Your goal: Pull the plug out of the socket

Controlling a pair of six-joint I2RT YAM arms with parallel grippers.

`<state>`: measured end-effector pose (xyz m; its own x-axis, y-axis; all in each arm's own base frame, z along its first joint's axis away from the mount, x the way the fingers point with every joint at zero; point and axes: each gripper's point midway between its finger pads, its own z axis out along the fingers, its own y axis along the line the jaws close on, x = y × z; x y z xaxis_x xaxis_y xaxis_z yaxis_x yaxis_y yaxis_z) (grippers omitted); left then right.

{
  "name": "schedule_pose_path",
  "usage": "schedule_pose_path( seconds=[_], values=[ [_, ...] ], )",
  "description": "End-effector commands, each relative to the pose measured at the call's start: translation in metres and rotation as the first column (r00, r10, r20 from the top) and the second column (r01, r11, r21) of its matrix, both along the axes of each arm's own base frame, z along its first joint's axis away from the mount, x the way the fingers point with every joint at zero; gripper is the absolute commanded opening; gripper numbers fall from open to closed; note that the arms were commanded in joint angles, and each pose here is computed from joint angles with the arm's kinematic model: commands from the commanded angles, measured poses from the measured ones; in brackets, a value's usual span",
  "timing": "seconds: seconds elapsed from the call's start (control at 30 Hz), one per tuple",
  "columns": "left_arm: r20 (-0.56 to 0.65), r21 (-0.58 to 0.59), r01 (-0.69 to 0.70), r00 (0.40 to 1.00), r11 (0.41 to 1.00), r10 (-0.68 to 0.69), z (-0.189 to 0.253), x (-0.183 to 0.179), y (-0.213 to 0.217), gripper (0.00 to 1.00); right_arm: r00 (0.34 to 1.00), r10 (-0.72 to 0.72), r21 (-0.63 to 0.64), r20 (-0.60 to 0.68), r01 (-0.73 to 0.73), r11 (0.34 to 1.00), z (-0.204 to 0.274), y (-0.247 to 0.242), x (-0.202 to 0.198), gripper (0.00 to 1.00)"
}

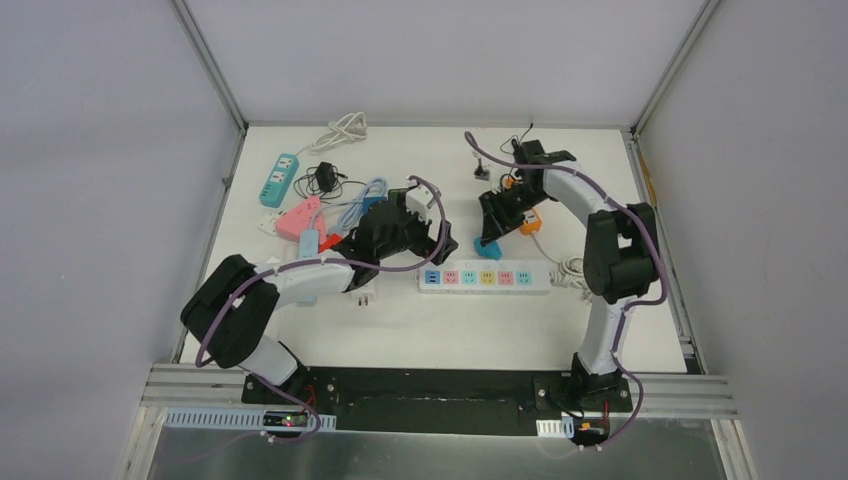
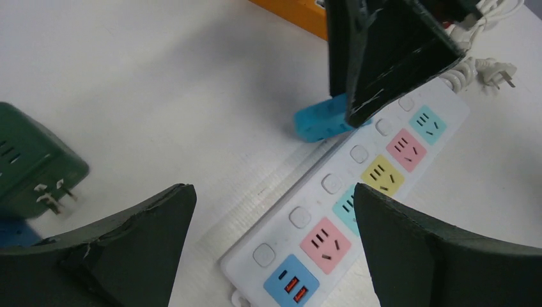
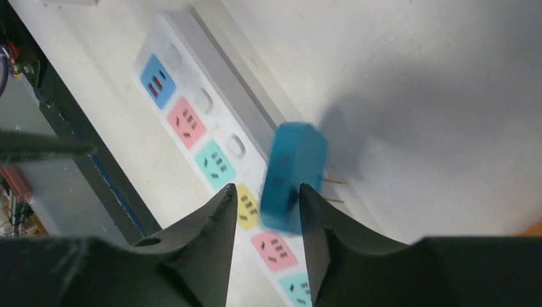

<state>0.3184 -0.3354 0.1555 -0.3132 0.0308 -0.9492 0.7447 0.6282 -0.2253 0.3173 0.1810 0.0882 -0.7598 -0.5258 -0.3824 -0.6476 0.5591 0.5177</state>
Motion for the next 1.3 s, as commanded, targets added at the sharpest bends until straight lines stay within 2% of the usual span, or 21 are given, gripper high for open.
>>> schedule_pose_path(
  seconds=[0.0,0.1,0.27,0.47,0.63,0.9,1.1,1.27],
  values=[
    [0.031,-0.110,-0.073,0.997,0.991,0.077,0.035,-0.010,0.017,0.99,0.993,-0.026,0.046,0.111,0.021,0.999,0.029,0.038,0.034,0.49],
    [0.006,-0.114,-0.116,0.993,0.987,0.117,0.032,-0.020,0.033,0.99,0.980,-0.056,0.053,0.189,0.047,0.997,0.054,0.032,0.055,0.58],
    [-0.006,-0.131,-0.164,0.986,0.978,0.164,0.031,-0.031,0.052,0.99,0.932,-0.150,-0.047,0.331,0.174,0.984,0.074,-0.016,0.099,0.60],
    [-0.037,-0.168,-0.195,0.981,0.966,0.191,0.033,-0.032,0.056,0.99,0.823,-0.225,-0.254,0.522,0.402,0.880,0.065,-0.079,0.154,0.64],
    [-0.090,-0.184,-0.200,0.978,0.962,0.186,0.030,-0.031,0.050,0.99,0.831,-0.230,-0.322,0.507,0.430,0.843,0.042,-0.090,0.171,0.64],
    [-0.167,-0.211,-0.217,0.969,0.953,0.184,0.023,-0.028,0.041,0.99,0.895,-0.223,-0.302,0.387,0.352,0.886,0.015,-0.066,0.161,0.55],
    [-0.195,-0.228,-0.206,0.967,0.952,0.163,0.022,-0.022,0.030,0.99,0.920,-0.173,-0.329,0.351,0.294,0.897,0.000,-0.056,0.145,0.47],
    [-0.218,-0.238,-0.194,0.966,0.952,0.142,0.020,-0.020,0.021,0.99,0.929,-0.157,-0.326,0.335,0.271,0.906,0.000,-0.054,0.135,0.48]
  ],
)
